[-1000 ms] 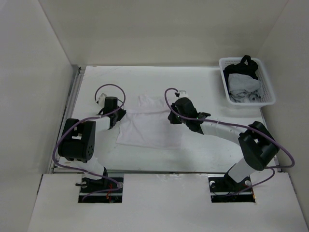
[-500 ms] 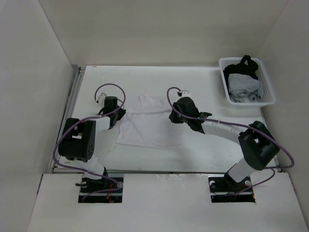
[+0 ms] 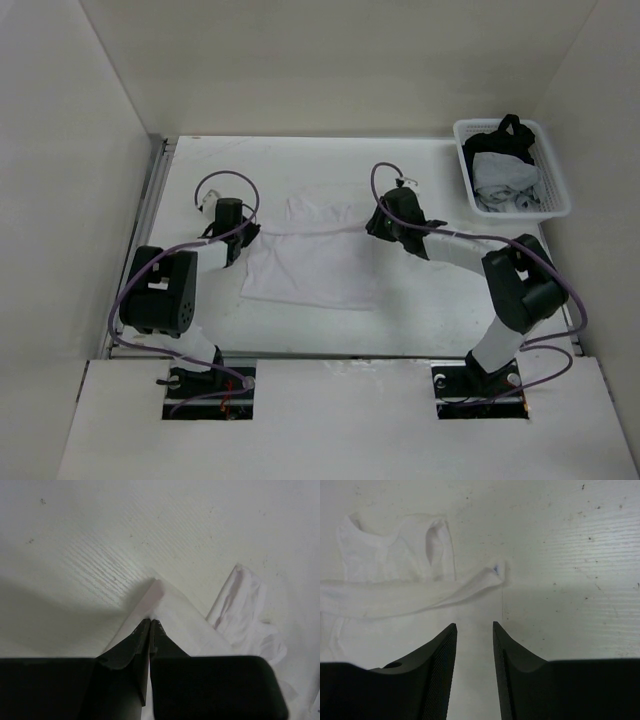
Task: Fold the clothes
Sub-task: Fold the tank top
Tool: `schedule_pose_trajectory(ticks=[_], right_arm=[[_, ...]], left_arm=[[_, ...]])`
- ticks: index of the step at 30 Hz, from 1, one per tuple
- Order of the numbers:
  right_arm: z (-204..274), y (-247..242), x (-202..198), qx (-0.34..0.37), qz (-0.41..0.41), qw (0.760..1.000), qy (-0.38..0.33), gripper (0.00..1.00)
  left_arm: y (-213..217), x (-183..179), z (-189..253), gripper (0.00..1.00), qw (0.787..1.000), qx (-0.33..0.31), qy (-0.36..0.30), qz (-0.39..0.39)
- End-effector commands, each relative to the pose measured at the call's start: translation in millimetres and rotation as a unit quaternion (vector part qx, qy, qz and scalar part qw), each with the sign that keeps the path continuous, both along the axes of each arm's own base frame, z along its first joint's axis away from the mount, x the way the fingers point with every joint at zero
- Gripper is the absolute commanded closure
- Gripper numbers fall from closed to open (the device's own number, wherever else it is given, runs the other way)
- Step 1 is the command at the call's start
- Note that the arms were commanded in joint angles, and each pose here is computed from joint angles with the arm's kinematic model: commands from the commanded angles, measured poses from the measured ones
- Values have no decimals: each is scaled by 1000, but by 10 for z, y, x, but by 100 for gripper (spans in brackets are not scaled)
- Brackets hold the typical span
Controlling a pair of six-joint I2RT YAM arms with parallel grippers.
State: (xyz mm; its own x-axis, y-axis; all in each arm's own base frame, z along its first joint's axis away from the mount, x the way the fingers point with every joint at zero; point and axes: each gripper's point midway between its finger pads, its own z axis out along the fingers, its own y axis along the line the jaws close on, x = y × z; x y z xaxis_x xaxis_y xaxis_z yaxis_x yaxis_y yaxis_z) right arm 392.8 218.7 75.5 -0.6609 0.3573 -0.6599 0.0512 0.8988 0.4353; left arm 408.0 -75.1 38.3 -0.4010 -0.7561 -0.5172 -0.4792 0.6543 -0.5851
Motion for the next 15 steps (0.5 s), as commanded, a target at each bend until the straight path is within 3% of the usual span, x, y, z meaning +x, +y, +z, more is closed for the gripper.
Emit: schedule_pose_trajectory(ticks=[1,10,15], right_arm=[[94,101,153,17,-6,1000,-14,60],[223,197,468,46,-12,998,-34,55],[78,174,586,57,-17,998,-8,53]], left_arm=[[-19,267,574,100,997,-3,-83,5],[-30,363,763,100,995,-10,-104,9],[-47,423,793,100,994,-10,-106,8]])
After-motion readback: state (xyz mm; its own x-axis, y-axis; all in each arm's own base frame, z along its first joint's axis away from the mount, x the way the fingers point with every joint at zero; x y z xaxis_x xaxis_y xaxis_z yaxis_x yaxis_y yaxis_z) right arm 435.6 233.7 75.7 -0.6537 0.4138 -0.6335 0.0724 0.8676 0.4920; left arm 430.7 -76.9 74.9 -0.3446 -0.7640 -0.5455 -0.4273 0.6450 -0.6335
